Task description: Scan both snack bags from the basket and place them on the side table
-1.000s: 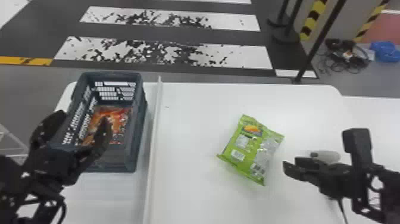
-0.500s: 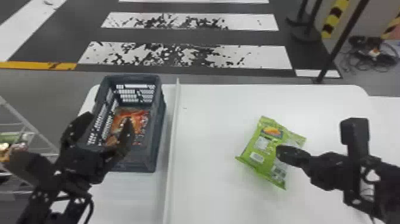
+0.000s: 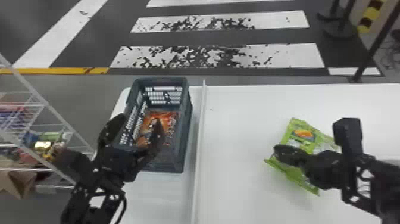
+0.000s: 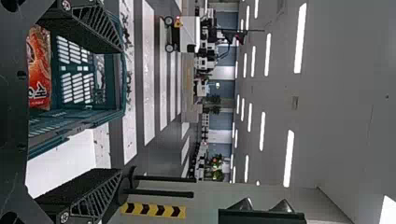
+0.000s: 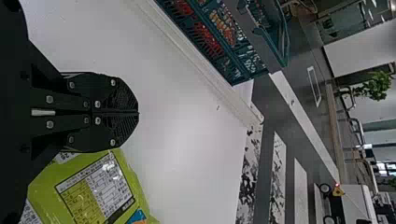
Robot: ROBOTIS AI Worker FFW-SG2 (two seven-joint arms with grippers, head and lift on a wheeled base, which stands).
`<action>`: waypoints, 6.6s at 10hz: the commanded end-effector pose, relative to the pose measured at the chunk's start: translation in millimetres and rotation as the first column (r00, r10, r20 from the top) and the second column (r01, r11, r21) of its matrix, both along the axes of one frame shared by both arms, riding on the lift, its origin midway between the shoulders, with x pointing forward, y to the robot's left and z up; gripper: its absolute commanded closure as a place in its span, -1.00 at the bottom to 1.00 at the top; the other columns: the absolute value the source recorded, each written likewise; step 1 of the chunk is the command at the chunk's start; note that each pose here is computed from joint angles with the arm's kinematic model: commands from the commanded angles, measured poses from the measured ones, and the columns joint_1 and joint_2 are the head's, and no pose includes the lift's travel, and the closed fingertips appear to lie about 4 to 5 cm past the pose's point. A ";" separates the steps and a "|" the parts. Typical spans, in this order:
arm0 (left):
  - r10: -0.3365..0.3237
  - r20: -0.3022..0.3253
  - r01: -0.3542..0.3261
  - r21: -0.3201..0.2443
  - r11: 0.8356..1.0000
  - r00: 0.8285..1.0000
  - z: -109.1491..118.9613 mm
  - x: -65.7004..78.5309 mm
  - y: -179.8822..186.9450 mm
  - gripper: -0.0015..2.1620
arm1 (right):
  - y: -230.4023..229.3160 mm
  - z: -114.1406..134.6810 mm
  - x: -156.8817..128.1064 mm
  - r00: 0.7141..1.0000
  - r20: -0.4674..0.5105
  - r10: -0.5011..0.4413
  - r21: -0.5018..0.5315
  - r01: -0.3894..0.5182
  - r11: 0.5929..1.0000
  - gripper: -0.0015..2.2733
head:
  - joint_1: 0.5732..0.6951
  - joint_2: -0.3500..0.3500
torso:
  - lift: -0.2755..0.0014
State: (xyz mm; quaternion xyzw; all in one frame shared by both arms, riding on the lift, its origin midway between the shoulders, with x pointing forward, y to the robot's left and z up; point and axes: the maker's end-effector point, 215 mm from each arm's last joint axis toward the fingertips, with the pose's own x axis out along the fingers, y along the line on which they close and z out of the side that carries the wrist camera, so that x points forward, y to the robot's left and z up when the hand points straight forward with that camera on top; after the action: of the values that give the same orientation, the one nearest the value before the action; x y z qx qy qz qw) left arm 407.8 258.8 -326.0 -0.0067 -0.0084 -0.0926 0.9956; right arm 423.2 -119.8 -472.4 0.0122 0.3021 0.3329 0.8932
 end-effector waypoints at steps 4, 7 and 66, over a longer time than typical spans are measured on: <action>-0.004 0.001 0.004 -0.001 1.000 1.000 0.5 0.4 -2.3 -0.92 | 26.1 -33.1 7.1 0.996 -0.021 0.083 -0.083 -0.084 0.993 0.99 | 1.00 0.60 | 0.45; -0.004 -0.001 0.004 0.002 1.000 1.000 -0.5 1.4 -1.0 -0.92 | 21.8 -45.7 -3.7 0.995 -0.048 0.088 -0.102 -0.093 0.990 0.99 | 1.00 0.61 | 0.45; -0.034 -0.006 0.034 0.002 0.999 0.999 -5.5 7.3 -11.6 -0.92 | -271.8 -3.4 -35.4 0.856 0.023 -0.517 -0.307 0.498 0.811 -0.98 | 1.00 -0.46 | 0.45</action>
State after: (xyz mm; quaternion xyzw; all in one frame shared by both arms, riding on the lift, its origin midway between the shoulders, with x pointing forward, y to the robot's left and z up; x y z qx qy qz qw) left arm 415.2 247.5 -331.2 -0.0058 -0.0053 -0.1092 0.9940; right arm 393.4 -384.0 -469.7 -0.0345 0.3548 0.0386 0.9335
